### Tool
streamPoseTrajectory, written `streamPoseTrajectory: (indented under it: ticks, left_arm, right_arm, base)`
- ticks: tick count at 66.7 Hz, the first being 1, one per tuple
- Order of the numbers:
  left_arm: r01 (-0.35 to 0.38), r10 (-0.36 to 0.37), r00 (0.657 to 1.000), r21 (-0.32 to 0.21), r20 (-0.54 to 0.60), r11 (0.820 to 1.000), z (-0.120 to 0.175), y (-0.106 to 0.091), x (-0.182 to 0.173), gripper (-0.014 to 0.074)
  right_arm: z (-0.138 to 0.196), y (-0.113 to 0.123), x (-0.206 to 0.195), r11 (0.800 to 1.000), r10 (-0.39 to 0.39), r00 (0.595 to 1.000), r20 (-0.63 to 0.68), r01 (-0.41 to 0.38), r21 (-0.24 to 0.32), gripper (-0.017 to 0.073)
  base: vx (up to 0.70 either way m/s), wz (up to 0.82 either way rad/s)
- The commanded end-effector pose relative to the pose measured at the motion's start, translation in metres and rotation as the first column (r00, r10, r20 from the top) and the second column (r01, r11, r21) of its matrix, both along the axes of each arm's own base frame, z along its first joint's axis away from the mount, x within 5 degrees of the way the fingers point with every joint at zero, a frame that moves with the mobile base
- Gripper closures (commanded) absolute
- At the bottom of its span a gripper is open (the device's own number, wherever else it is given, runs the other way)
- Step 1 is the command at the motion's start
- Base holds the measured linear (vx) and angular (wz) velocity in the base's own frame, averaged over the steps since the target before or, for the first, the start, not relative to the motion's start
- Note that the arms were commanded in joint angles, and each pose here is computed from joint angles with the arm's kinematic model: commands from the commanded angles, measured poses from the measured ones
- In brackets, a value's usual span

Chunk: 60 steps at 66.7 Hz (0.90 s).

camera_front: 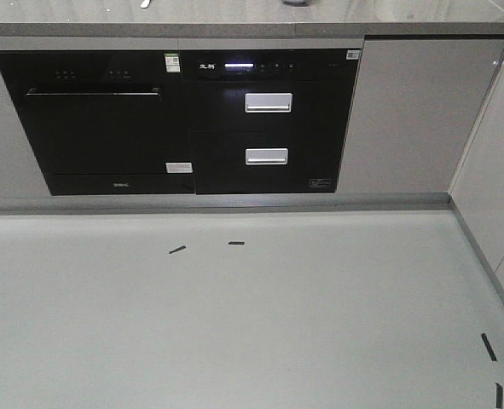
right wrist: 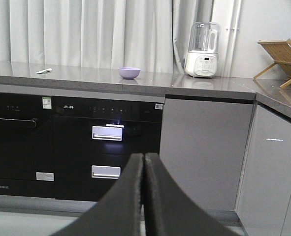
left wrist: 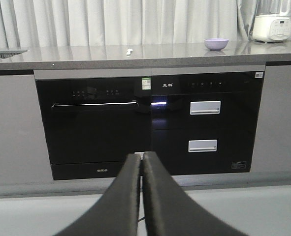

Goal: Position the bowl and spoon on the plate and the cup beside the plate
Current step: 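Continue driving forward toward the spoon and lavender bowl on the counter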

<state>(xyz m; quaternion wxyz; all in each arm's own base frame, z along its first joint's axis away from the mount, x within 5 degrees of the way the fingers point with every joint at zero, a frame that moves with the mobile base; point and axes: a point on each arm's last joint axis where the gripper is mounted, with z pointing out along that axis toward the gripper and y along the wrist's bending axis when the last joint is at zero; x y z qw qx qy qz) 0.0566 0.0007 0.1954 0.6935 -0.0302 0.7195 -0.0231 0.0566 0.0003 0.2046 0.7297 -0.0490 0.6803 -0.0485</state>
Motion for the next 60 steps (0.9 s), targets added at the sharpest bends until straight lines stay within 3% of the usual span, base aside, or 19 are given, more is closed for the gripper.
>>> streamPoseTrajectory:
  ticks: [1, 60]
  left_arm:
    - [0.005, -0.004, 0.999, -0.009, 0.036, 1.000, -0.0043, -0.0004, 0.0014, 0.0600]
    - [0.005, -0.004, 0.999, -0.009, 0.036, 1.000, -0.0043, -0.0004, 0.0014, 0.0600]
  right_arm:
    - [0.0020, 0.0007, -0.0010, 1.000, 0.008, 0.997, 0.073, -0.007, -0.010, 0.0564]
    - [0.0020, 0.0007, -0.0010, 1.000, 0.008, 0.997, 0.073, -0.007, -0.010, 0.0564]
  base:
    - [0.06, 0.05]
    - [0.06, 0.05]
